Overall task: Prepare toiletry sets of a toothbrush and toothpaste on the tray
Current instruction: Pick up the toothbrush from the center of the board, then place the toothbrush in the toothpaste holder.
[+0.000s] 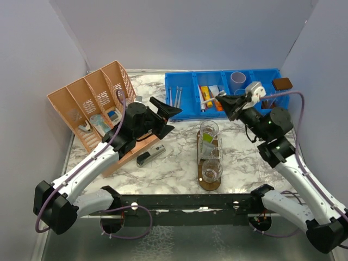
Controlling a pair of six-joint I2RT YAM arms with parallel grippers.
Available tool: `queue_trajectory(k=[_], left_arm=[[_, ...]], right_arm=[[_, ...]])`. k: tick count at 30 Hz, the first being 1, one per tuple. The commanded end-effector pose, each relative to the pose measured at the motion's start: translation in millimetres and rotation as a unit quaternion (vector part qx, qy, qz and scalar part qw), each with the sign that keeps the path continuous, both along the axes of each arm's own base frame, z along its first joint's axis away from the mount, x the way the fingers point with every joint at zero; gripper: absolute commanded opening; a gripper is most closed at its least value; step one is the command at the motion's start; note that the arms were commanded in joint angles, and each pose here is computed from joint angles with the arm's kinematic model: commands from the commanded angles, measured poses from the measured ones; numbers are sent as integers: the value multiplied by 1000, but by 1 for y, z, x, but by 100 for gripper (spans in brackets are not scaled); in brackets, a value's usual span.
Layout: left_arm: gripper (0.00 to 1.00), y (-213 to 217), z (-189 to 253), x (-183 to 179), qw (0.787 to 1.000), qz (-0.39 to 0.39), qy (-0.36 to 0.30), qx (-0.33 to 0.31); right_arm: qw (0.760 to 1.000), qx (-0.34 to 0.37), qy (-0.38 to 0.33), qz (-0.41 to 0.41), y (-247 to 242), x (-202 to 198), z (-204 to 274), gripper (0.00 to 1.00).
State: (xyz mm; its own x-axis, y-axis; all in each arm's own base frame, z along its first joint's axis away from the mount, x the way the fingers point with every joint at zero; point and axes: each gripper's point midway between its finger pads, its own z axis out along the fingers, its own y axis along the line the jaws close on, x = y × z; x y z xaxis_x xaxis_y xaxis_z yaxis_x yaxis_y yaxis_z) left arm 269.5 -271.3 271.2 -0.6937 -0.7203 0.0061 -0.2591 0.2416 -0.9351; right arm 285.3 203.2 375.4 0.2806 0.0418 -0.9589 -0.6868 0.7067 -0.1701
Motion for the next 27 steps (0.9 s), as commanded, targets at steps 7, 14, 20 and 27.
queue_trajectory(k=[7,14,20,27], left_arm=[[97,25,-22,9,979,-24,-137,147],[97,27,-28,2,974,-45,-143,168],[97,27,-33,-4,977,-48,-135,159],[97,24,-33,-3,977,-53,-135,154]], right_arm=[[924,-3,279,-260,-101,-21,-65,1],[905,65,325,-266,-102,-33,-92,1],[897,106,342,-259,-96,-32,-104,1],[895,133,346,-248,-90,-31,-119,1]])
